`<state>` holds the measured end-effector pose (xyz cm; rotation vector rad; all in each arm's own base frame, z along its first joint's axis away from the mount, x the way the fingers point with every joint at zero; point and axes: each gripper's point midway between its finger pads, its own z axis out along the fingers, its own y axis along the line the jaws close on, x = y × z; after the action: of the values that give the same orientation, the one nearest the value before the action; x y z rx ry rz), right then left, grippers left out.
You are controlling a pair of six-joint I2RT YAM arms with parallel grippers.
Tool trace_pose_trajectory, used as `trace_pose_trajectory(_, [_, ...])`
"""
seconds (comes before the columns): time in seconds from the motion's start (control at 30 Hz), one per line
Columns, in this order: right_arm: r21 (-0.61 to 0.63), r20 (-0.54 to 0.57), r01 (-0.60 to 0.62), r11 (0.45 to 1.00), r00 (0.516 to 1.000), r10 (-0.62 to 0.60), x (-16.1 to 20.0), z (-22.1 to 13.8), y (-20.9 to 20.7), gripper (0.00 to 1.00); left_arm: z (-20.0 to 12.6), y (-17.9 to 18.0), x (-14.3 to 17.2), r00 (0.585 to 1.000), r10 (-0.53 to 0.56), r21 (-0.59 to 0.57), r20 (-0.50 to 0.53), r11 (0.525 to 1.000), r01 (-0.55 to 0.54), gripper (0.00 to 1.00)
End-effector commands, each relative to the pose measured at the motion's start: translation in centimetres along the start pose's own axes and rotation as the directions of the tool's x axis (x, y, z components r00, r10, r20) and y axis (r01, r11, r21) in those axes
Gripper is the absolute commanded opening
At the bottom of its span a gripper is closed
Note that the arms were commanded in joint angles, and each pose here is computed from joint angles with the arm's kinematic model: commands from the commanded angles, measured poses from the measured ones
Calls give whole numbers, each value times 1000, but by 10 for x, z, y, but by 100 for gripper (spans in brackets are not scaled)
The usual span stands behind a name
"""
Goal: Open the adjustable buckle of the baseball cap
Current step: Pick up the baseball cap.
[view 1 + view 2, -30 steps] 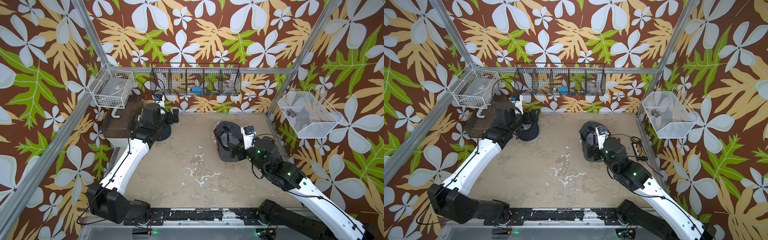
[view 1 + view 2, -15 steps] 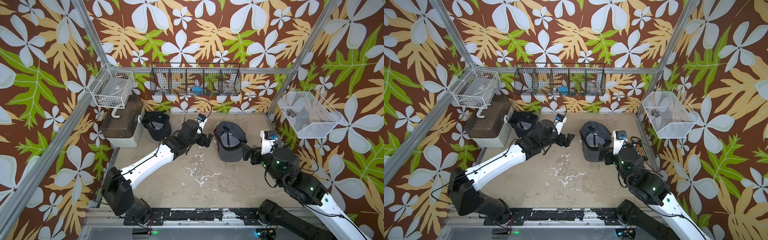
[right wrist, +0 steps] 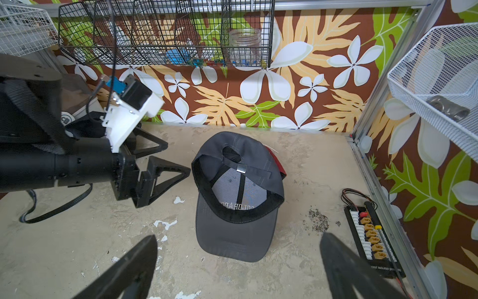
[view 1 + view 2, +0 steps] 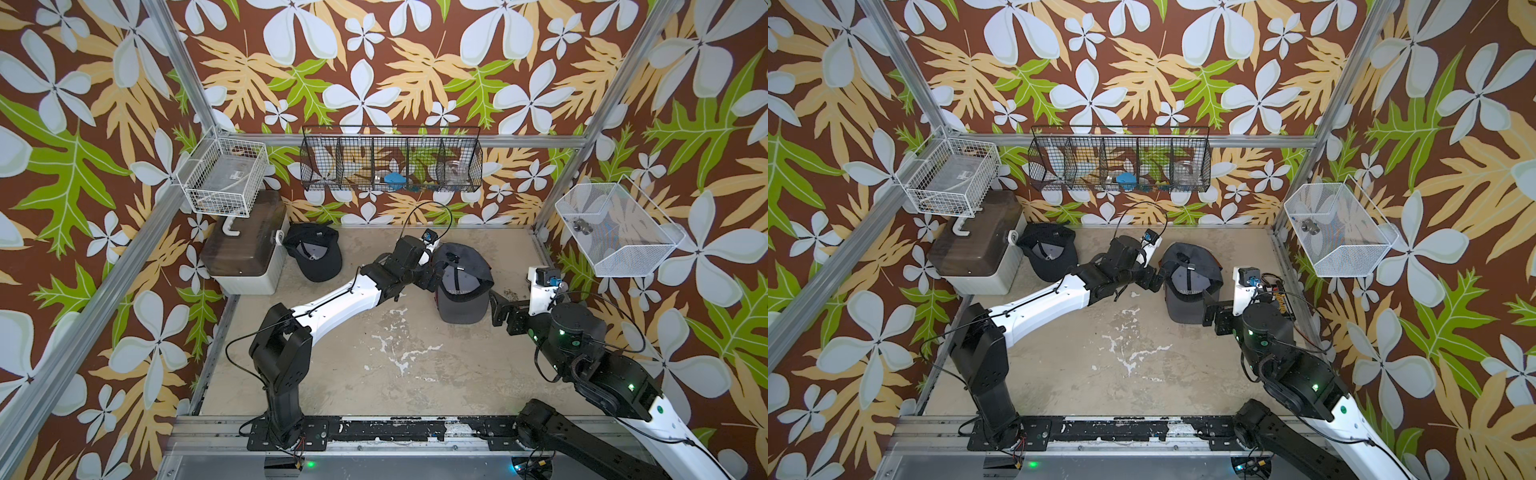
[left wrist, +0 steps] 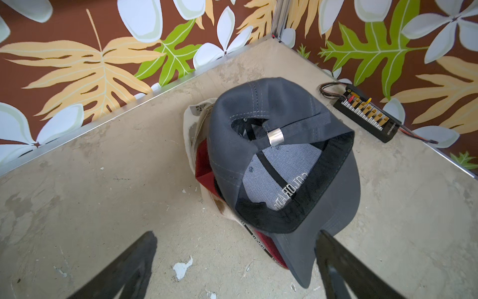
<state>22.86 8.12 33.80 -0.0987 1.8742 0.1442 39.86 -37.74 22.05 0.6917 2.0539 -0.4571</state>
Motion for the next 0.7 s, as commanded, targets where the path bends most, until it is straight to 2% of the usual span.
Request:
trace_pose_trajectory(0.0, [-10, 19, -7, 1000, 1000, 7, -4, -1, 1, 100, 11, -1, -5, 1000, 8, -9, 6, 1000, -8, 95])
trace_pose_trajectory(0.33, [10, 45, 8, 1000, 999, -9, -7, -11, -8, 100, 52, -3, -9, 1000, 10, -25, -21, 1000, -11, 85])
trace_pose_trajectory(0.5, [11, 43, 20, 1000, 999, -21, -6, -11, -8, 100, 61, 0, -4, 999, 14, -42, -32, 999, -15, 79])
trace_pose_trajectory(0.67, [5, 46, 22, 1000, 999, -22, -5, -10, -7, 100, 68, 5, 5, 998, 32, -68, -56, 997, -36, 68])
